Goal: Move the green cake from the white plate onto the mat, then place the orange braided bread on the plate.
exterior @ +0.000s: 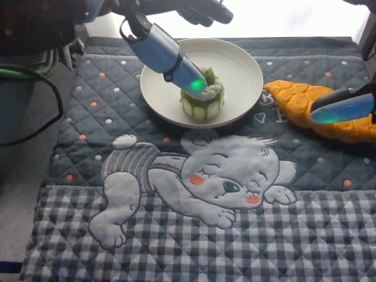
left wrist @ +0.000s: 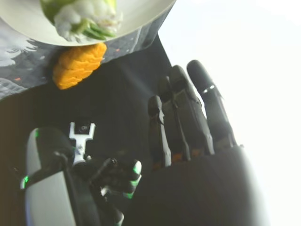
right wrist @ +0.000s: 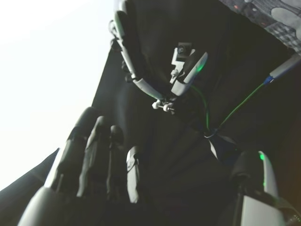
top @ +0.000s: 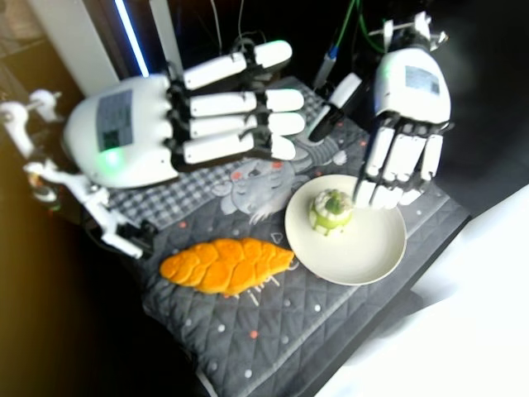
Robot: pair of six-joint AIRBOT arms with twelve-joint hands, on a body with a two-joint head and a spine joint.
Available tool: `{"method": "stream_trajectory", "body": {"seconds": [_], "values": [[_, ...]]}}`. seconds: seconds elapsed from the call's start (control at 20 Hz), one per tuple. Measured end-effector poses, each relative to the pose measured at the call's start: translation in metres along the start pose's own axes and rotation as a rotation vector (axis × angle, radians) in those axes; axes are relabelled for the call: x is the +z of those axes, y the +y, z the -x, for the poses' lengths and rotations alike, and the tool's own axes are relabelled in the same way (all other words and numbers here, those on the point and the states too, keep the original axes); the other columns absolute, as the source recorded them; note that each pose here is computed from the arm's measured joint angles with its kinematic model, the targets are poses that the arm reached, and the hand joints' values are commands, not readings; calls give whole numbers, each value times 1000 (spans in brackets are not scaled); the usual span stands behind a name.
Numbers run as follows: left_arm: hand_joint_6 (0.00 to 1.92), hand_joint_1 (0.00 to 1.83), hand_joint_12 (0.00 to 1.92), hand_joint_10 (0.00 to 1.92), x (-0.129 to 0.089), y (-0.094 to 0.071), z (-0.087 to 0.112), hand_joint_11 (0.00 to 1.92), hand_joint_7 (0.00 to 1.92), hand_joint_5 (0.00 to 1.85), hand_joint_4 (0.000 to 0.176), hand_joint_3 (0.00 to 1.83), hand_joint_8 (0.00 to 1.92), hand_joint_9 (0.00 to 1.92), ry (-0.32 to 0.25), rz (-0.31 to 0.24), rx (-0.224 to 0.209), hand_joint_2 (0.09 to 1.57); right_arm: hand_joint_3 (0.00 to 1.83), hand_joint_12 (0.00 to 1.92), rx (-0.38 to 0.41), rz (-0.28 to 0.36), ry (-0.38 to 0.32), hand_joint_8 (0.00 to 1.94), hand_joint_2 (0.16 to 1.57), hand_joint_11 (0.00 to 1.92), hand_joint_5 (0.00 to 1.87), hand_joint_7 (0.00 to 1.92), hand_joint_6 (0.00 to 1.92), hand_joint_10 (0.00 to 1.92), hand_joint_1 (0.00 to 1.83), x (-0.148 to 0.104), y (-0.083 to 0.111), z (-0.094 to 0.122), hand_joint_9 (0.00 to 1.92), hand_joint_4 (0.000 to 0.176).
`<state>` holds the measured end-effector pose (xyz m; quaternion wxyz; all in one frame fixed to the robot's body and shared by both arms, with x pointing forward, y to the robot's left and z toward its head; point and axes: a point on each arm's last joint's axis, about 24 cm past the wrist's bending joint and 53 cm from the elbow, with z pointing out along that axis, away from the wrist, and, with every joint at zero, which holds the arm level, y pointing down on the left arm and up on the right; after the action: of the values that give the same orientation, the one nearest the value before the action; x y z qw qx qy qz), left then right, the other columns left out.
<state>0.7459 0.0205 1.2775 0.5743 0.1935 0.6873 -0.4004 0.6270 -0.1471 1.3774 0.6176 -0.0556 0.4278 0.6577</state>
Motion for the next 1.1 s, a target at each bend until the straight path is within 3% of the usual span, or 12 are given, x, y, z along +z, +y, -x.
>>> {"method": "stream_trajectory", "body": {"seconds": [0.1,0.15,0.3,0.45,0.65,0.75,0.8,0.85,0.9,0.95,1.05,1.1], "values": [[0,592,901,15,7,-3,-7,234,600,406,142,0,7,636,20,5,44,744,2,577,0,1,1,2,740,0,0,121,0,1,672,0,0,0,149,163],[0,596,950,20,10,-5,-13,259,613,394,124,0,5,674,31,7,52,723,0,580,0,0,1,3,733,0,0,124,0,3,674,0,0,0,153,171],[3,667,1103,2,20,-1,-31,178,617,423,103,0,0,671,60,16,47,715,0,678,-1,1,1,0,734,0,0,139,0,5,651,0,0,0,167,166],[0,690,1106,3,23,11,-37,163,615,423,92,0,2,654,69,53,48,704,0,719,2,2,2,0,736,0,0,129,0,13,682,1,0,-2,205,167],[11,715,1019,11,26,13,-45,272,674,501,59,0,6,709,82,68,62,662,5,616,1,6,9,1,783,0,0,161,0,11,640,1,1,-4,181,175],[0,697,1018,7,27,10,-47,274,679,482,77,5,6,704,87,62,62,680,1,507,5,9,10,1,780,0,0,175,0,10,629,2,1,-6,188,169],[0,670,1009,1,28,9,-48,244,670,463,98,6,2,670,88,61,61,686,0,488,3,9,14,2,774,0,0,179,0,7,623,2,1,-7,185,175],[3,686,950,0,28,10,-49,255,675,482,83,2,1,662,89,61,62,693,0,577,3,9,14,3,773,0,0,193,0,3,599,2,1,-7,177,176],[0,689,932,0,29,12,-52,243,663,472,85,3,0,639,94,65,61,698,0,630,4,8,12,2,771,0,0,204,0,1,611,2,1,-6,172,176],[0,699,958,1,29,14,-53,242,657,453,95,1,0,640,97,72,67,702,1,542,4,8,12,1,780,0,0,212,0,1,590,2,1,-6,165,176],[3,739,914,1,28,18,-58,247,675,485,62,0,1,644,105,83,71,707,2,432,4,8,12,2,787,0,0,191,0,4,583,2,1,-6,138,173],[2,747,902,0,28,20,-58,246,678,489,59,3,1,642,105,87,69,713,3,283,4,8,12,2,794,0,0,201,0,5,567,2,1,-6,143,156]]}}
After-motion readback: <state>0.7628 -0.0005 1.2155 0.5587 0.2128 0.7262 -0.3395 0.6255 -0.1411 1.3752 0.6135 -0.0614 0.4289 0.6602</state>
